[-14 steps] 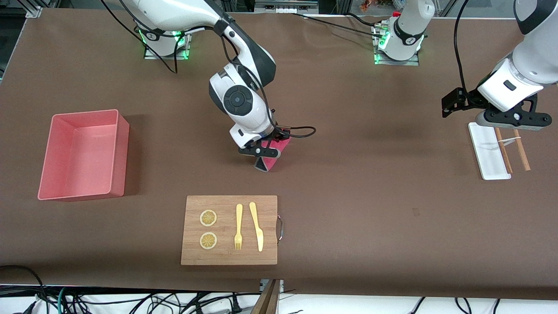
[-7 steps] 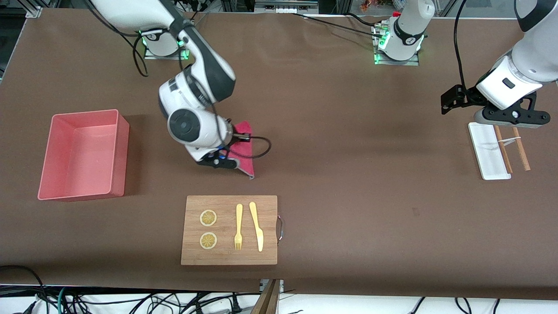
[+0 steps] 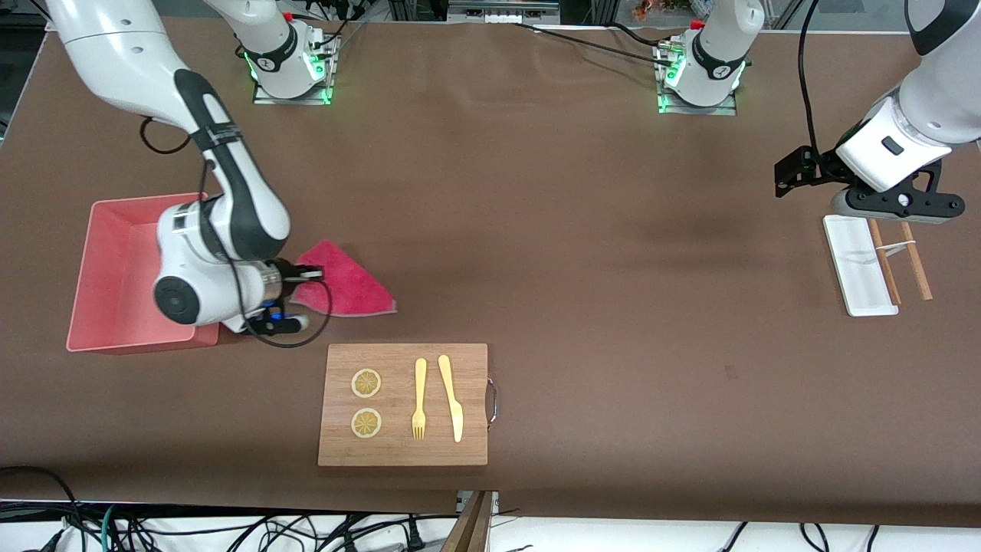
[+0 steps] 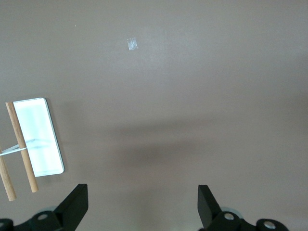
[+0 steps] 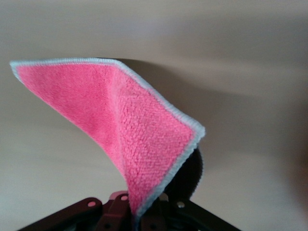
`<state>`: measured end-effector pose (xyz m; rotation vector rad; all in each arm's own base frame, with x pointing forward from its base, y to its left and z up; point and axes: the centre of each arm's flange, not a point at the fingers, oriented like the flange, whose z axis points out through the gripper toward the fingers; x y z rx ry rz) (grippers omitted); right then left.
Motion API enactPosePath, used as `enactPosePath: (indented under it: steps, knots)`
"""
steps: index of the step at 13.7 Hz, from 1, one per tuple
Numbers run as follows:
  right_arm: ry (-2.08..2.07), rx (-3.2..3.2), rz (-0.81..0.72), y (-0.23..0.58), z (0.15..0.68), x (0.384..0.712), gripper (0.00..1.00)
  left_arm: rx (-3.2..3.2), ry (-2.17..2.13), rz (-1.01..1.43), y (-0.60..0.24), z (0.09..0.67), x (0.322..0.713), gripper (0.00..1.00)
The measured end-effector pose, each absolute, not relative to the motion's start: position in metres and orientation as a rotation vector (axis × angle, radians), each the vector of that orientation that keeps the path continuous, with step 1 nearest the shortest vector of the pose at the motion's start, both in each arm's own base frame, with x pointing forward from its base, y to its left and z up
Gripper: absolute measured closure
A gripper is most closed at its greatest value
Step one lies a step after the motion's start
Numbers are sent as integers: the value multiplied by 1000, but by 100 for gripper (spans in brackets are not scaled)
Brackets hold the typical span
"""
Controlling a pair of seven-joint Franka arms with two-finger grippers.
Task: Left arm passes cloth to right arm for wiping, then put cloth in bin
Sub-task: 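Wipe the table with the cloth in the right gripper, then lift the cloth with the right gripper over the pink bin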
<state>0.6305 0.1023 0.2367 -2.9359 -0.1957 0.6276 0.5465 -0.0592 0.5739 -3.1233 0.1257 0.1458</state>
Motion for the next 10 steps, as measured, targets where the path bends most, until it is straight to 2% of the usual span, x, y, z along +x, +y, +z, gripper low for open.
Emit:
enactPosePath:
  steps: [6,10]
  knots:
    - [-507,-2970,592,1,247,639,98,-3123,122,151,-58,573,547,0]
    - [-560,-3003,530,-6,333,635,98,-3123,121,153,-58,573,547,0]
